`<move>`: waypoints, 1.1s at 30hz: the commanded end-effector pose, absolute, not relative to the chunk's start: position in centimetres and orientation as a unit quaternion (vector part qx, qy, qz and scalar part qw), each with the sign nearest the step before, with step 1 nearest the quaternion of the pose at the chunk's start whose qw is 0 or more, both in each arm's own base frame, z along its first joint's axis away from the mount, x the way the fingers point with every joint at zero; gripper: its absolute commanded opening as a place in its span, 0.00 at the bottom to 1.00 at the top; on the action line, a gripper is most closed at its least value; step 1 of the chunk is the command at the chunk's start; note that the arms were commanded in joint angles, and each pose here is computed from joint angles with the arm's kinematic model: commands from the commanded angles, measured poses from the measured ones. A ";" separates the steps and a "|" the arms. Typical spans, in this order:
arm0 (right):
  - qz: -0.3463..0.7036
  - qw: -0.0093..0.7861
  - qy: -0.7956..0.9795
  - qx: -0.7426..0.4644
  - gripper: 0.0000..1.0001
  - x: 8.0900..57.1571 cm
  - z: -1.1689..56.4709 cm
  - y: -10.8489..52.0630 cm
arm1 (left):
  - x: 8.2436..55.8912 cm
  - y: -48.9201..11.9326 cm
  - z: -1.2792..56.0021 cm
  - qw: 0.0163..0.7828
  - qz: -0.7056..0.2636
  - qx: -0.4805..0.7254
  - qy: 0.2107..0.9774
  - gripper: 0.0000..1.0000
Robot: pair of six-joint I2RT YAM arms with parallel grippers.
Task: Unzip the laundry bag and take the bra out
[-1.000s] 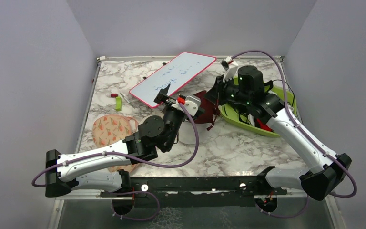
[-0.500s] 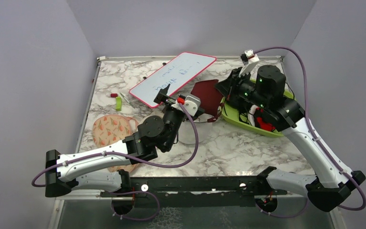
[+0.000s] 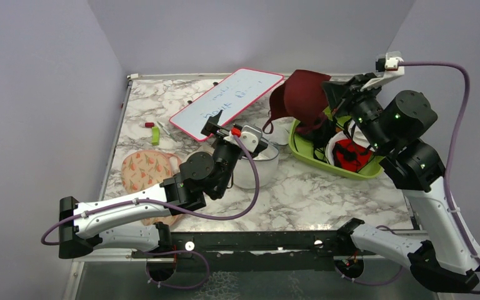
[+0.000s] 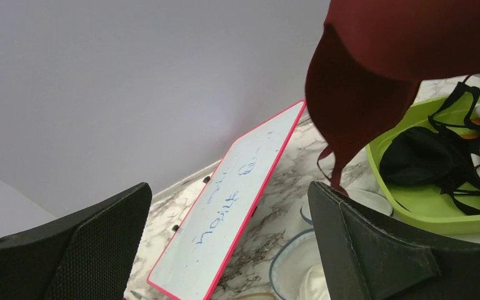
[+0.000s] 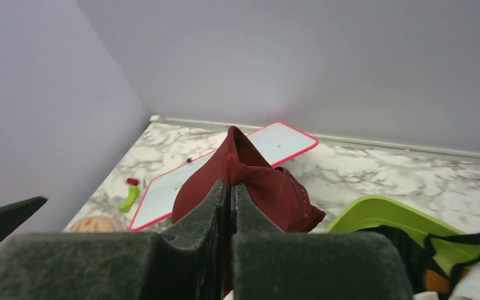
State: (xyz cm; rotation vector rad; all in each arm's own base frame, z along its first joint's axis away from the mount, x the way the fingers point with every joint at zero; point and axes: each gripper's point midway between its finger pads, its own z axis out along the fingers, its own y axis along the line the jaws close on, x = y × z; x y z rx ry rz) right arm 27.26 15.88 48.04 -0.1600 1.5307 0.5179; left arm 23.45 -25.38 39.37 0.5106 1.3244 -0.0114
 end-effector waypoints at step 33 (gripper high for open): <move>-0.056 0.625 0.765 0.149 0.01 34.0 33.7 4.2 | 23.2 -24.3 40.6 0.769 -0.021 0.208 0.604 0.91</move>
